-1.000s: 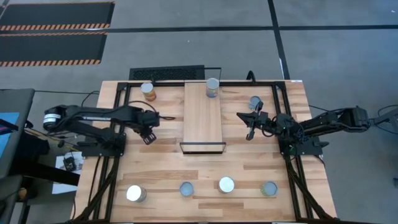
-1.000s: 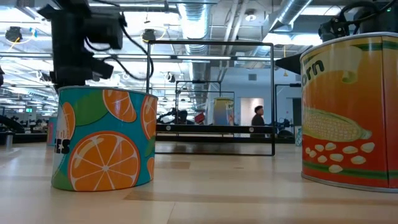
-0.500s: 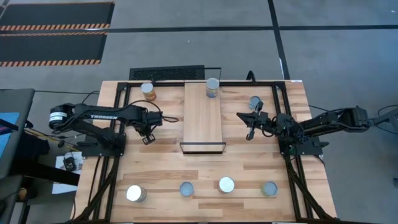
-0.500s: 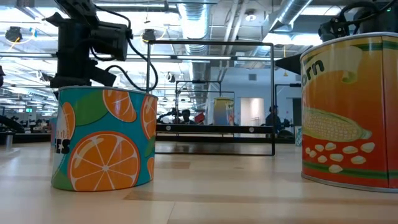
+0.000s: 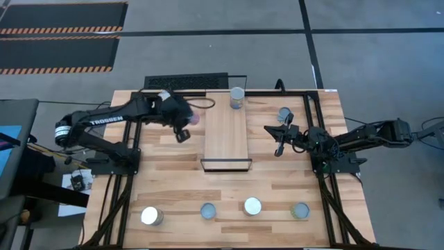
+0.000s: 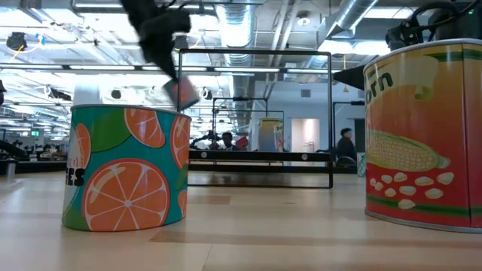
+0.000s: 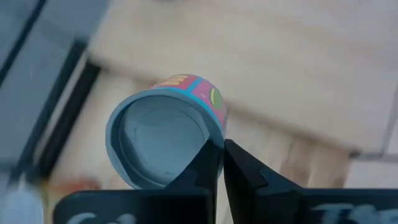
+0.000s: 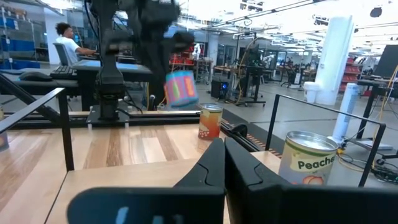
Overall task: Pick and place cans onto a shelf
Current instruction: Put the small canned corn on the shelf
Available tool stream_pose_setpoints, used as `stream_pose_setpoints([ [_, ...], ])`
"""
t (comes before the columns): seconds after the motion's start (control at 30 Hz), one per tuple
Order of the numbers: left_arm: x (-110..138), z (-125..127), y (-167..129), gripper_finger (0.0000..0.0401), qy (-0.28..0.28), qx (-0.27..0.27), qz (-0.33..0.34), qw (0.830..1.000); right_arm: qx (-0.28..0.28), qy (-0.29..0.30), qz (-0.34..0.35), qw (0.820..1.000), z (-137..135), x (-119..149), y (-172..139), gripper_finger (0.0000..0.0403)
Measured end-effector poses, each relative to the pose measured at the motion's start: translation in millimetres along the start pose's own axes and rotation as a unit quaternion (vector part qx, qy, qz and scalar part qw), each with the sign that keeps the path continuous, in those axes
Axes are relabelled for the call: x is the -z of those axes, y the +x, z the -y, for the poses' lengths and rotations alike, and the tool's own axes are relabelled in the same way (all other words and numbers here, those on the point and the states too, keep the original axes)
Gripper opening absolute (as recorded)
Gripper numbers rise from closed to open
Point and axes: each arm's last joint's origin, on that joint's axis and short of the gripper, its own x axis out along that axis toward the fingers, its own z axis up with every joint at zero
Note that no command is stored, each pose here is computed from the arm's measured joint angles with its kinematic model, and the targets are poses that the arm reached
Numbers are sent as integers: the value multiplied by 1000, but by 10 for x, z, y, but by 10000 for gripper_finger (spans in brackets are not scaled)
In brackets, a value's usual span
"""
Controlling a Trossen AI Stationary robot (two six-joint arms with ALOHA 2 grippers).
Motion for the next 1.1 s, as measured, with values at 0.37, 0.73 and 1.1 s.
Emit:
stream_pose_setpoints([
  [0.37,-831,231,518,0,110,54,36,992,10,-3,-1,1000,30,3,5,12],
  [0.73,-1144,361,1210,0,151,71,0,986,9,-5,-2,1000,29,5,6,12],
  [1.1,-1206,337,1572,0,151,27,16,988,9,-6,-6,1000,28,12,6,12],
])
